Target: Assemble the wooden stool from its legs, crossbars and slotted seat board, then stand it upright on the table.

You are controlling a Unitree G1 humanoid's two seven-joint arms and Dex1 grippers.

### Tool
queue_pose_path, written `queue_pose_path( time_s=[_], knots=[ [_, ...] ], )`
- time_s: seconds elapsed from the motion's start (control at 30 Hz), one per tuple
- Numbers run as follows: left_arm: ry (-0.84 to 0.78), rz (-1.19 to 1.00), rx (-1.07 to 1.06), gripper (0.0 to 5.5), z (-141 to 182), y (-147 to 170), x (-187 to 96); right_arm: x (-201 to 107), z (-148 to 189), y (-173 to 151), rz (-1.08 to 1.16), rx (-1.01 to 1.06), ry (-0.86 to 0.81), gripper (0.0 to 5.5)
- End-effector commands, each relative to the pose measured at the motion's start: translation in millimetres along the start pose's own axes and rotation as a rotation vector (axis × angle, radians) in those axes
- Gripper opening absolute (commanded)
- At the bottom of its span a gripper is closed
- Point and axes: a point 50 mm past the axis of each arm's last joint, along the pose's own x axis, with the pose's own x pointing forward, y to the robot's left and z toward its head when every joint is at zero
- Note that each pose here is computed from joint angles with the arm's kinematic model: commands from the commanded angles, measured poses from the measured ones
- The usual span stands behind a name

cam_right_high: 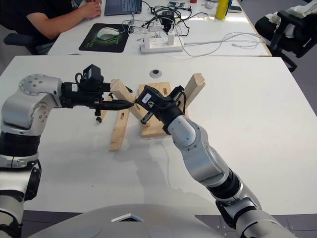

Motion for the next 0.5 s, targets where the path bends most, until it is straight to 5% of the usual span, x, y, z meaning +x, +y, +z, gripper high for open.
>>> queue_pose_path(
  time_s=[0.03, 0.27, 0.5],
  knots=[
    [0.008, 0.030, -0.121, 2.08, -22.3, -6.1, -6.9, 1.4, -31.0, 13.8, 0.108, 0.105, 0.126, 0.00],
    [-0.027, 0.070, -0.105, 2.08, -13.9, -1.3, 1.8, -3.6, 32.7, -28.8, -0.097, 0.215, -0.326, 0.00],
    [-0.036, 0.069, -0.080, 2.08, -4.0, 1.3, 13.4, -4.4, 30.3, -24.2, -0.103, 0.244, -0.329, 0.00]
  ],
)
